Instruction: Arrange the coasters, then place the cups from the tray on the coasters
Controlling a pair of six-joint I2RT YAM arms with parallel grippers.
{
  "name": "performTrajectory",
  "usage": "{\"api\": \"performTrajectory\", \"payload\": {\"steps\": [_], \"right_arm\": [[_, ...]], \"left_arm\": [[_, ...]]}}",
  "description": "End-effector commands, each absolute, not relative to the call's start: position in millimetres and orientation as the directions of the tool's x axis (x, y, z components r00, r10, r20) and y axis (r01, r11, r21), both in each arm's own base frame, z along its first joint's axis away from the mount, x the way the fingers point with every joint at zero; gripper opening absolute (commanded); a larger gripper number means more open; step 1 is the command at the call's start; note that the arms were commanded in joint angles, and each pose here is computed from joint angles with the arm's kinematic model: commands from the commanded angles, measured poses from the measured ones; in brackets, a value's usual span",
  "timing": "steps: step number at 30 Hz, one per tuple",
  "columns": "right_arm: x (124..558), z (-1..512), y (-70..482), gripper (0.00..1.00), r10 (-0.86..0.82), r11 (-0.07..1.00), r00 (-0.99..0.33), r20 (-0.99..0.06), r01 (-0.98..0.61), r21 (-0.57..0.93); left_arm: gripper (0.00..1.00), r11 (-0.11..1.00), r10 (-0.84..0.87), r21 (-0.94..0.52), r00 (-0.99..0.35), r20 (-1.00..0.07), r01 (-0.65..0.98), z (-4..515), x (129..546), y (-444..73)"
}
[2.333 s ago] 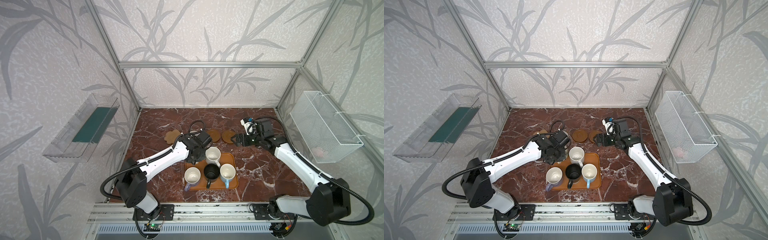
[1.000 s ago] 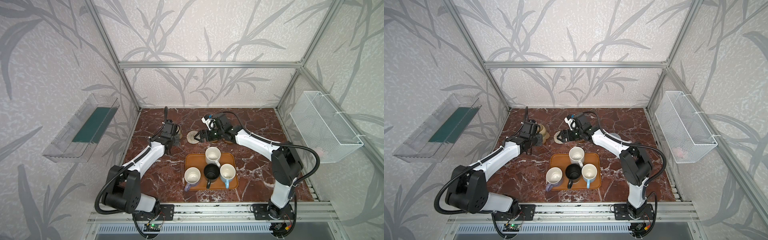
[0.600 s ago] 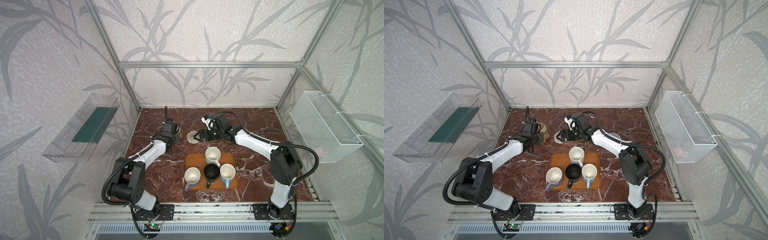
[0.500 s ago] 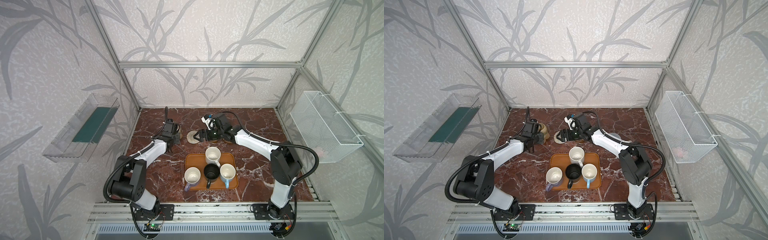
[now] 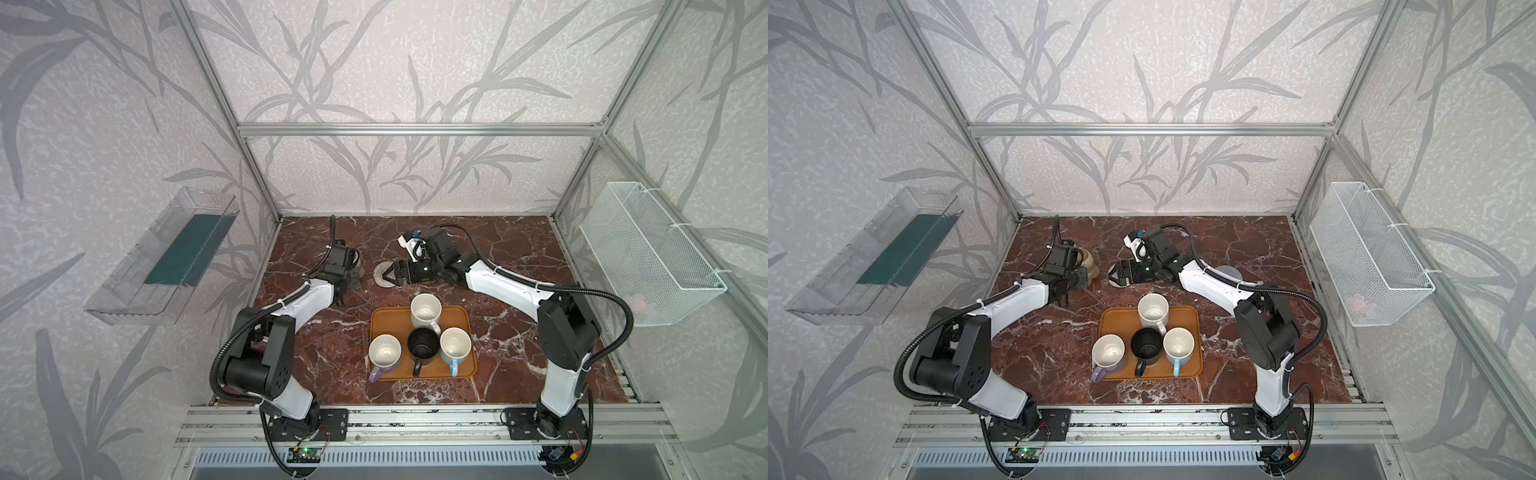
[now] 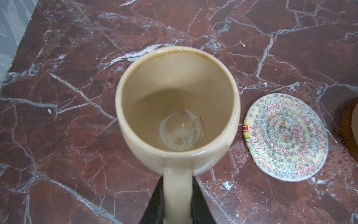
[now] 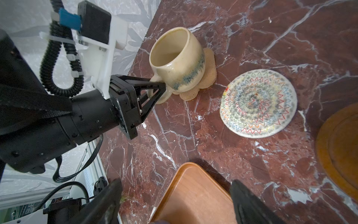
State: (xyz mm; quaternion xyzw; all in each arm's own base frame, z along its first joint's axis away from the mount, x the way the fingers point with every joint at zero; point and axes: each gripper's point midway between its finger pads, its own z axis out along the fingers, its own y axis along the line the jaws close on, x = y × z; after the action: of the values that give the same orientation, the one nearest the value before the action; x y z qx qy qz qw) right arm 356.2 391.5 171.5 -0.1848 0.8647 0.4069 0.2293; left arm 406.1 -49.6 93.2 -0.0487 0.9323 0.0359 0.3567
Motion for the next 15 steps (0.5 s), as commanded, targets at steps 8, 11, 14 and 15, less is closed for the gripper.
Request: {"api": "performTrajectory", "payload": {"steps": [8, 11, 14, 15], "right_arm": [[354.2, 180.7, 397.8, 0.87, -0.141, 0.582, -0.819, -0.557, -0.523, 0.622], [355.3, 180.8, 397.9, 0.87, -0.137, 0.584, -0.82, -0.556, -0.52, 0.623], [355.0, 183.1, 398.8, 0.87, -0.136, 0.581, -0.82, -0.556, -0.521, 0.625], [354.5, 183.5, 399.0, 0.87, -0.138, 0.581, -0.818, -0.558, -0.524, 0.623]], "left_arm": [[0.07, 0.989, -0.098, 0.025, -0.758, -0.645, -0.149, 91.0, 405.3, -46.0], [0.11, 0.989, -0.11, 0.01, -0.775, -0.622, -0.149, 85.0, 403.9, -47.8], [0.13, 0.989, -0.113, 0.006, -0.785, -0.61, -0.147, 81.8, 402.9, -48.9], [0.14, 0.989, -0.116, 0.006, -0.785, -0.608, -0.151, 81.9, 402.4, -48.1]]}}
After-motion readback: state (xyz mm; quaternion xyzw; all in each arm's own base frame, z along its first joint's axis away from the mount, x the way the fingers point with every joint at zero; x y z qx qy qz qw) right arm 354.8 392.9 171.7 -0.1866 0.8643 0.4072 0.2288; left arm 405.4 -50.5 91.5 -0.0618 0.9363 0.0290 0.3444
